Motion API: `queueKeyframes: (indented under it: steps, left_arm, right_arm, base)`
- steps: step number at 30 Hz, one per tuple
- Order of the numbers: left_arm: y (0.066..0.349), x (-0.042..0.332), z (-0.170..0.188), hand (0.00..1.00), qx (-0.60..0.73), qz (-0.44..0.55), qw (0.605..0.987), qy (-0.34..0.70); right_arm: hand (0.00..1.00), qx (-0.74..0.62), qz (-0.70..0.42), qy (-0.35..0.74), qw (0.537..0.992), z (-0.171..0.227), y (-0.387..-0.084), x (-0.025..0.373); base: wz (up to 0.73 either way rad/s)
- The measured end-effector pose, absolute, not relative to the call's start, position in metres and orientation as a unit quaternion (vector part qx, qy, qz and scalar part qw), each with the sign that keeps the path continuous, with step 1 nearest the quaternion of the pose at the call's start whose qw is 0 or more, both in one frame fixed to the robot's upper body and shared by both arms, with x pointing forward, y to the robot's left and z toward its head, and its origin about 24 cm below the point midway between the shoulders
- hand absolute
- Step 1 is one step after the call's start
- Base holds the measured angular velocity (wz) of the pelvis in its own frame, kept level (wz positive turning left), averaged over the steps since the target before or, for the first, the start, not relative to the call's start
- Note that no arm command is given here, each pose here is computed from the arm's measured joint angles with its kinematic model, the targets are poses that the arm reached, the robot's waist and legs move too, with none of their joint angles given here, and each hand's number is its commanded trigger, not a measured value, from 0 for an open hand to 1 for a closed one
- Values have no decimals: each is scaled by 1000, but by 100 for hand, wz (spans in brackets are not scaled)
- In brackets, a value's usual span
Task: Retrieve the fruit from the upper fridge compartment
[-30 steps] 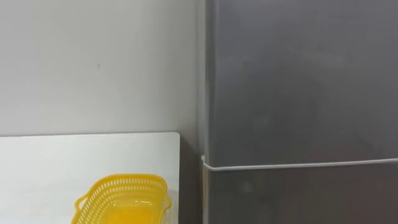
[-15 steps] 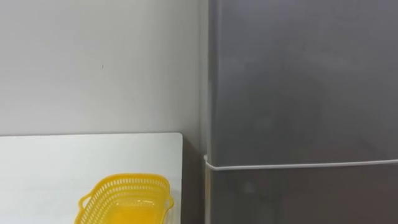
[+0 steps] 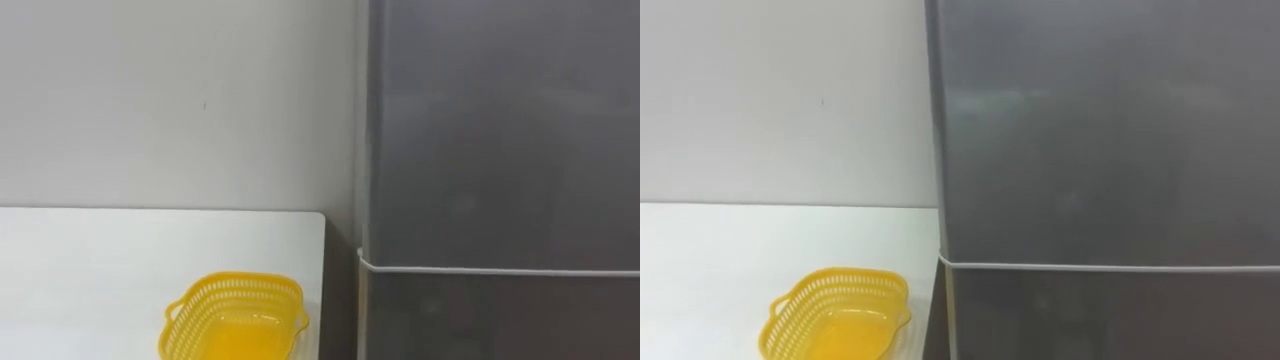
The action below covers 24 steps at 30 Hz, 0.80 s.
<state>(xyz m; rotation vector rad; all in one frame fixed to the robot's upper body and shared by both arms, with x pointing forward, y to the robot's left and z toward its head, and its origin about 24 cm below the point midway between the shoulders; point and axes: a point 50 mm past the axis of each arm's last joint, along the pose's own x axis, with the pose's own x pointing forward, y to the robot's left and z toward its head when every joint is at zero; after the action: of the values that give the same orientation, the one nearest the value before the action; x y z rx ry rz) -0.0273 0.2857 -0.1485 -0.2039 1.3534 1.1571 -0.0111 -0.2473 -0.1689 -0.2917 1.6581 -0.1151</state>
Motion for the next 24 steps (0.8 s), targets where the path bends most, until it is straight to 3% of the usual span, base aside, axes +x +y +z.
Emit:
queueKeyframes:
  steps: [4, 9, 15, 24]
  left_arm:
    - [297, -18, -141, 0, -100, 570, 608, 544]
    - [321, 20, -117, 0, -78, 636, 626, 444]
    - [348, 80, -58, 0, -57, 691, 674, 254]
    - [351, 132, 42, 0, -62, 663, 746, -2]
  right_arm:
    - [0, -125, -58, 726, 674, -169, -248, -8]
    - [0, -127, -71, 712, 687, -168, -252, -4]
    - [0, -138, -72, 677, 719, -166, -256, 11]
    - [0, -143, -67, 646, 747, -164, -256, 21]
  base:
    - [2]
    - [8]
    - [1]
    - [-1]
